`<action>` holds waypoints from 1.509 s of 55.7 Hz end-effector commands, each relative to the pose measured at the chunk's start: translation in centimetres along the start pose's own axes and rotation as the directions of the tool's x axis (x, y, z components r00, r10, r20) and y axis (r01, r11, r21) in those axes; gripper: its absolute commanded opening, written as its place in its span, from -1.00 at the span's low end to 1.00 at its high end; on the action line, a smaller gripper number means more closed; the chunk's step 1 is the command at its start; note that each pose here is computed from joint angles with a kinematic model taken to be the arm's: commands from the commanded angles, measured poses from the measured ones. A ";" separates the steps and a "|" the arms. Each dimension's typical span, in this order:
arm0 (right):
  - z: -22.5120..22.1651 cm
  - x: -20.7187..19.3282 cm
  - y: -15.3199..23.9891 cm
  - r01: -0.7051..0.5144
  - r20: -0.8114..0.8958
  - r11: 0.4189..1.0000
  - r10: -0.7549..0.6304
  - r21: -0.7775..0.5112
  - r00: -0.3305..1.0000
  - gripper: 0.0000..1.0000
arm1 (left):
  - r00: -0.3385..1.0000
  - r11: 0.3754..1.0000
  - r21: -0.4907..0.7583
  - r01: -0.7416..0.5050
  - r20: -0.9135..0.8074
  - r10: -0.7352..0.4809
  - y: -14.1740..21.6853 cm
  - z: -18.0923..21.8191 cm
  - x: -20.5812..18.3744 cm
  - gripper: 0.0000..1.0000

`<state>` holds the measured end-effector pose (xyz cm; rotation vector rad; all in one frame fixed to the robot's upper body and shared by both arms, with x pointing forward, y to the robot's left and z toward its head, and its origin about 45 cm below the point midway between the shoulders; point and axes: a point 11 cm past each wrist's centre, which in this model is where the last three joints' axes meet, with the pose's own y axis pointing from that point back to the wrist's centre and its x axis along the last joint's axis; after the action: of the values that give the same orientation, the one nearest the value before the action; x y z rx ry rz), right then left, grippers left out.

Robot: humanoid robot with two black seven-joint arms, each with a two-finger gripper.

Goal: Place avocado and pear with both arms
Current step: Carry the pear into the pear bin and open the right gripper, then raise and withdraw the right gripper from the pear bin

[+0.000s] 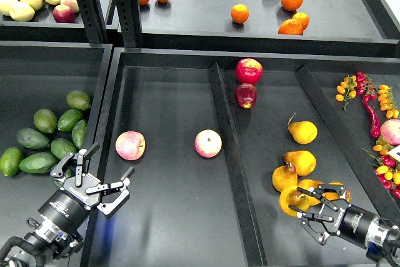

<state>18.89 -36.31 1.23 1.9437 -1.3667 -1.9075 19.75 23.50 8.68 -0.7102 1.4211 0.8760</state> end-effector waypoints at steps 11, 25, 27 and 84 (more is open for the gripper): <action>1.5 0.2 -1.6 0.000 0.021 1.000 0.000 -0.019 1.000 -0.65 | 1.000 1.000 0.001 -0.004 -0.003 0.004 0.2 -0.2 0.1 0.99; 1.8 0.6 -1.8 -0.010 0.037 1.000 0.011 -0.016 0.999 -0.62 | 1.000 1.000 0.000 -0.006 -0.005 0.006 0.2 -0.2 0.2 0.99; 1.9 0.5 -1.9 -0.008 0.039 1.000 0.008 -0.017 0.999 -0.61 | 1.000 1.000 0.000 -0.006 -0.005 0.006 0.2 -0.2 0.2 0.99; -2.2 -1.5 -0.2 0.020 -0.065 1.000 -0.020 0.007 0.998 0.98 | 1.000 1.000 -0.001 -0.008 -0.005 0.008 0.3 -0.1 0.2 0.99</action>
<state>20.04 -35.75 1.48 1.9736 -1.3462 -1.8762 19.42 23.51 8.48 -0.7083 1.4291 0.8810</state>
